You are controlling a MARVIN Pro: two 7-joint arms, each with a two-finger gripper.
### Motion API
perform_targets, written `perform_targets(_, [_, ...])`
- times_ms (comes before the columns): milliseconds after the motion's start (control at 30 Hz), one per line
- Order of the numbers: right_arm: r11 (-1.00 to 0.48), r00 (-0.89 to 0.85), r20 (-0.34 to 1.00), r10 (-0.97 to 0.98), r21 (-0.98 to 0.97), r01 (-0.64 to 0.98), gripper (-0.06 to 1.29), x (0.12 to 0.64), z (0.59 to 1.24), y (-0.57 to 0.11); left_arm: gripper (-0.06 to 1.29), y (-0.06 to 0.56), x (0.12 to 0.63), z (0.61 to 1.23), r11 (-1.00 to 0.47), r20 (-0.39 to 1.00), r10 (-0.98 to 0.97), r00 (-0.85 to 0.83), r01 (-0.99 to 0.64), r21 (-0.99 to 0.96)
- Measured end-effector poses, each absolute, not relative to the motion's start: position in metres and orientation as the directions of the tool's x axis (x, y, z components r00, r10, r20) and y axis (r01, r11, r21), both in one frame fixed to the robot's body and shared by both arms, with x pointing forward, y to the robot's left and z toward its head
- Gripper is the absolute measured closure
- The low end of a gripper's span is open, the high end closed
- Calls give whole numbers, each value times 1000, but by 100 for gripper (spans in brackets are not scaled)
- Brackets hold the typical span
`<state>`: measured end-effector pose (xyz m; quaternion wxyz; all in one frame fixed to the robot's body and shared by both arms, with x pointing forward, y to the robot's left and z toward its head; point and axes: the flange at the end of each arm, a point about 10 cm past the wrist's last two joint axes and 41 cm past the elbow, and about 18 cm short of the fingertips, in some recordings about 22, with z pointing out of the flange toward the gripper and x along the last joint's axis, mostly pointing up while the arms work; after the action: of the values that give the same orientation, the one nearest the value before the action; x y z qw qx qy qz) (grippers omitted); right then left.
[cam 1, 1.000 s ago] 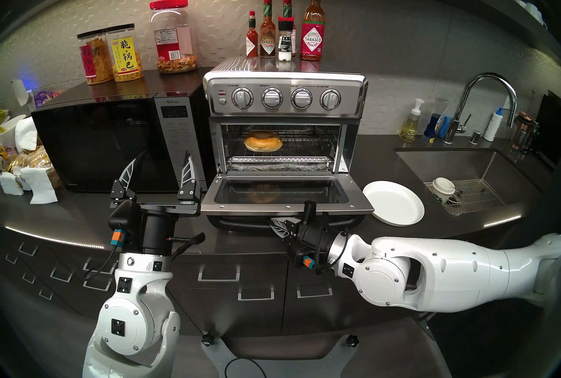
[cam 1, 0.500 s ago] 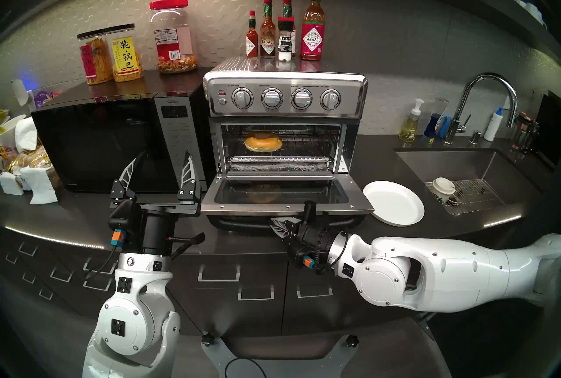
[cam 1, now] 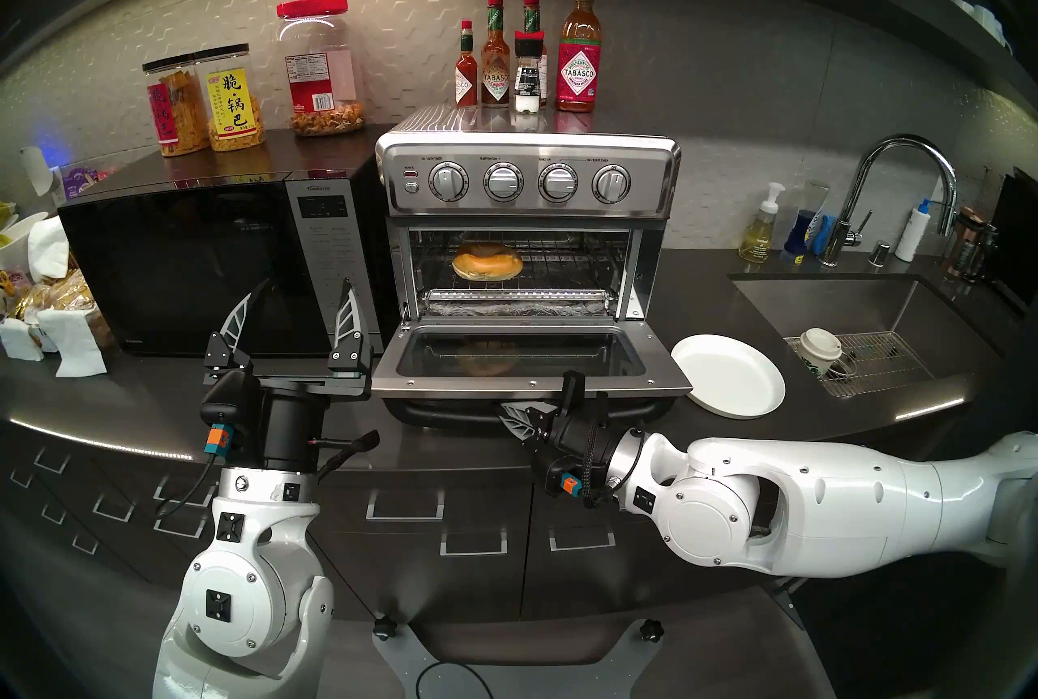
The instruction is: Open the oven and place the bagel inside on the rack
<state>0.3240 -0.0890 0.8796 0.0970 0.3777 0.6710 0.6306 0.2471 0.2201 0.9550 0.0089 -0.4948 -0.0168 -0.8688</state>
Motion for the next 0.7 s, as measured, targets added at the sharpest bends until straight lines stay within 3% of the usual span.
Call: perform_targets(700, [-81, -696, 346, 629, 920, 384, 125, 324, 880, -89, -2, 220, 247, 955, -999, 860, 1, -510, 32, 20])
